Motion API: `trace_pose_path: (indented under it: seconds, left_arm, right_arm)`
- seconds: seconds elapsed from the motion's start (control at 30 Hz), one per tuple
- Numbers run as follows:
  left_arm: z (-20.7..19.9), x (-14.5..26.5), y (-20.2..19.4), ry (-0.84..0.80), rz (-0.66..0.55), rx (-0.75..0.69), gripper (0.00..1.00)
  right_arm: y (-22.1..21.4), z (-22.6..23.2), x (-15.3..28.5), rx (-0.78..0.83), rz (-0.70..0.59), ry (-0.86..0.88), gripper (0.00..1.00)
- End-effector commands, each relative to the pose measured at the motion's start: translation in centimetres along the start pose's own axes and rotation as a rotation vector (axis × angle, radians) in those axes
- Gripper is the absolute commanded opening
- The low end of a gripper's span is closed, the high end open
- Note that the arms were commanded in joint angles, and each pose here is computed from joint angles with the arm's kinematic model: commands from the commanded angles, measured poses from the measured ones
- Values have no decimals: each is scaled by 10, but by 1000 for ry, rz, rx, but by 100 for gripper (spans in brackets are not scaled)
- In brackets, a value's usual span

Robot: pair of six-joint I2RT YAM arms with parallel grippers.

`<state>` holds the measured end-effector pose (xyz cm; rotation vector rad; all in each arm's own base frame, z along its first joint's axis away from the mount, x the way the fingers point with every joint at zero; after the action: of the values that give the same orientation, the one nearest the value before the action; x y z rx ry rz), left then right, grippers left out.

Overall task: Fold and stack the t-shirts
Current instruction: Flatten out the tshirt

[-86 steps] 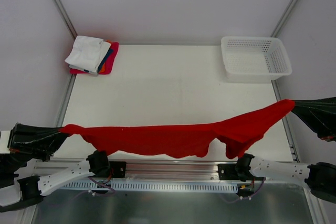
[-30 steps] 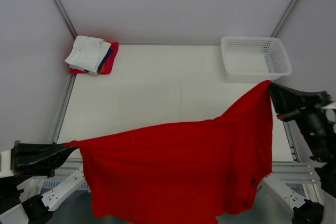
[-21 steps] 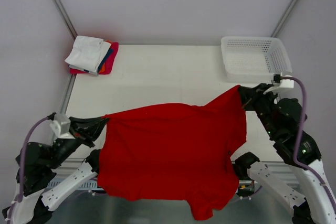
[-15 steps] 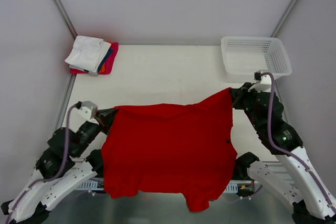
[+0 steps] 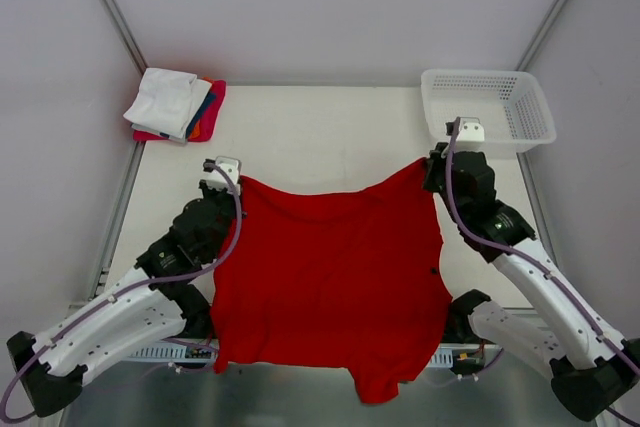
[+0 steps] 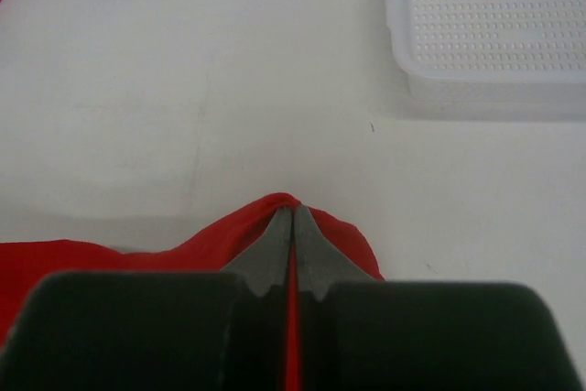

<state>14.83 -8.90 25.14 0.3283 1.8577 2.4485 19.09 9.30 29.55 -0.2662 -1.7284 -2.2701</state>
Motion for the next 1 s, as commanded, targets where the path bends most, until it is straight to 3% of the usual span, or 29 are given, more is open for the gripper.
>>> trace_pose_path:
  seconds: [0.0, 0.27, 0.7, 0.97]
  left_arm:
    - [-2, -23, 21, 119, -86, 79, 0]
    - [-17, -82, 9, 264, -23, 75, 0]
    - [0, -114, 8, 407, -51, 105, 0]
    - [24, -155, -24, 480, 93, 66, 0]
  right_arm:
    - [8, 1, -11, 22, -67, -13, 0]
    - [10, 2, -53, 82, -58, -95, 0]
    - [-17, 15, -130, 155, 25, -102, 0]
    - [-1, 23, -168, 239, 17, -166, 0]
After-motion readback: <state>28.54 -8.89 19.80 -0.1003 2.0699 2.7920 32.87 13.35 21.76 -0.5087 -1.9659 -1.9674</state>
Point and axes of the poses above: each gripper's point midway between its finger pads, its own x axis back along the fingers, its own z axis along the line the jaws close on, y = z × x, the point moved 10 cm from there along x, back along the fingers, and after that the axes turned 9 degrees about -x, right-handed, at the moved point
